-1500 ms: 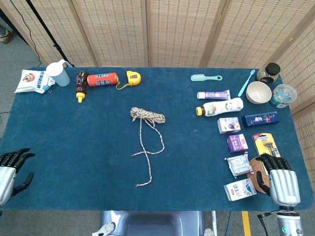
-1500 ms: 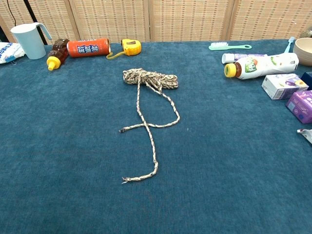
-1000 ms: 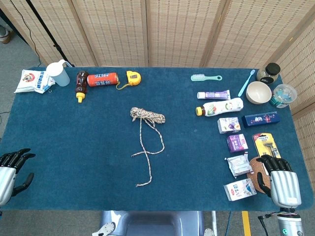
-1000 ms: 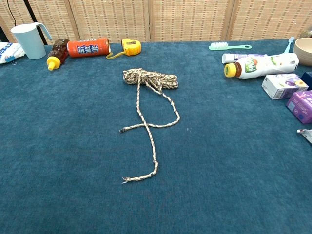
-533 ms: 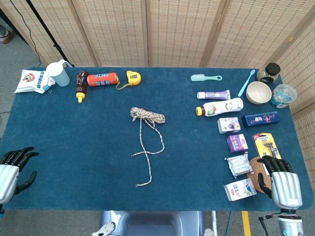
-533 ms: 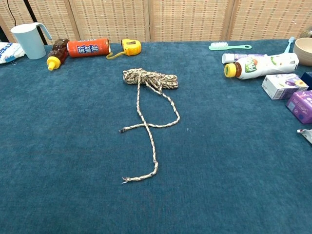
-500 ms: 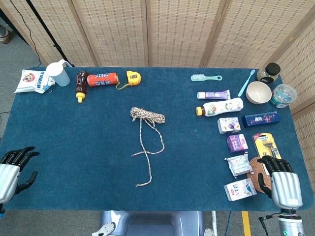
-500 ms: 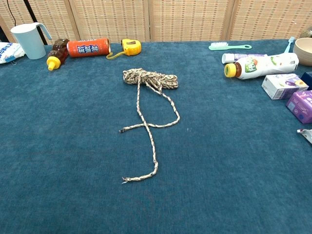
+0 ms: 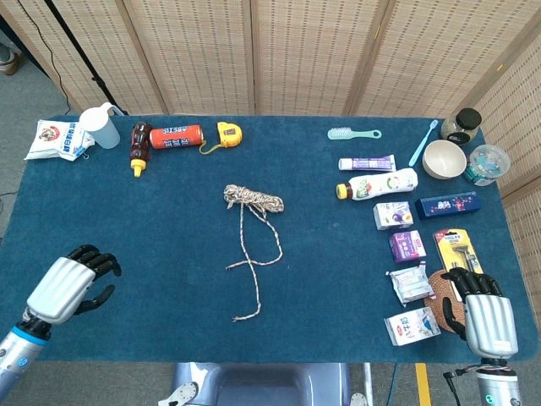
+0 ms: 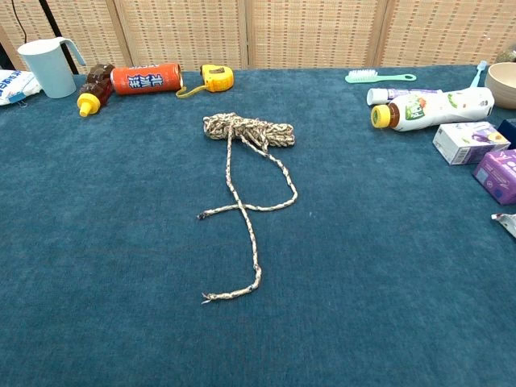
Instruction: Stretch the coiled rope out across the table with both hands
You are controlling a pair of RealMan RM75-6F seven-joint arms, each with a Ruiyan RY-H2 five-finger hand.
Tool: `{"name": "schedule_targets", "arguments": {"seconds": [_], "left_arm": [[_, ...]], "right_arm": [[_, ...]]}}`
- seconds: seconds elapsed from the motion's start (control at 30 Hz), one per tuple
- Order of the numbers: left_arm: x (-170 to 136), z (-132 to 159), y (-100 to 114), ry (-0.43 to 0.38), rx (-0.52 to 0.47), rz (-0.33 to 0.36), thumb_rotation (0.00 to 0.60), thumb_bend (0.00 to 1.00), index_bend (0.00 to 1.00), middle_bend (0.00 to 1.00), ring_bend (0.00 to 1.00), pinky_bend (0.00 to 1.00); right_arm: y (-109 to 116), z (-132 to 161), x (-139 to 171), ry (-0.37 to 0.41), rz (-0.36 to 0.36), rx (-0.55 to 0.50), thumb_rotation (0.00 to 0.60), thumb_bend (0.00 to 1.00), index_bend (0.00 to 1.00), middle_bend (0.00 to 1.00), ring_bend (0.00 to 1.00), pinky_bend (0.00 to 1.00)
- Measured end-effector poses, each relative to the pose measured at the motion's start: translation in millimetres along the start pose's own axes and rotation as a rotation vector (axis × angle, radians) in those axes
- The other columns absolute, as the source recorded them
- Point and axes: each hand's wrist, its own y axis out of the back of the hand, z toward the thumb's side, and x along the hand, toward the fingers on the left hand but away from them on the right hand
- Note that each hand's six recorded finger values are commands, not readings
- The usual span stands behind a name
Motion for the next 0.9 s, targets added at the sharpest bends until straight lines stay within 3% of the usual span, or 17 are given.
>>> {"name": "schedule_targets", "arguments": {"seconds": [0.5, 0.6, 0.73, 0.9], "left_arm": [[81.3, 72.2, -28.0, -0.416, 0.103, -0.132, 0.6, 0.35, 0.4, 0.4, 0.39, 0.3], [93.2, 86.5, -37.2, -0.472, 0.141, -0.146, 0.6, 0.35, 0.4, 0.34, 0.31, 0.29], [105.9, 106.2, -50.0, -0.524, 0.187, -0.147, 0.6, 0.35, 0.4, 0.24, 0.16, 0.2], [119.8, 127.7, -65.2, -0.552, 0.209, -0.148, 0.6, 0.35, 0.42, 0.18, 0.08, 0.13]], "right_arm": [[-3.0, 6.7, -5.9, 0.004, 0.012, 0.009, 0.6, 0.5, 0.32, 0.31, 0.31, 0.25], [-3.0, 5.9, -5.7, -0.001, 0.011, 0.01, 0.6, 0.49, 0.32, 0.31, 0.31, 0.25], [-3.2, 3.7, -5.6, -0.009, 0.012, 0.01, 0.6, 0.49, 0.32, 0.31, 0.31, 0.25], [-2.2, 2.0, -6.5, -0.011, 0.01, 0.012, 0.6, 0.49, 0.32, 0.31, 0.31, 0.26]]}}
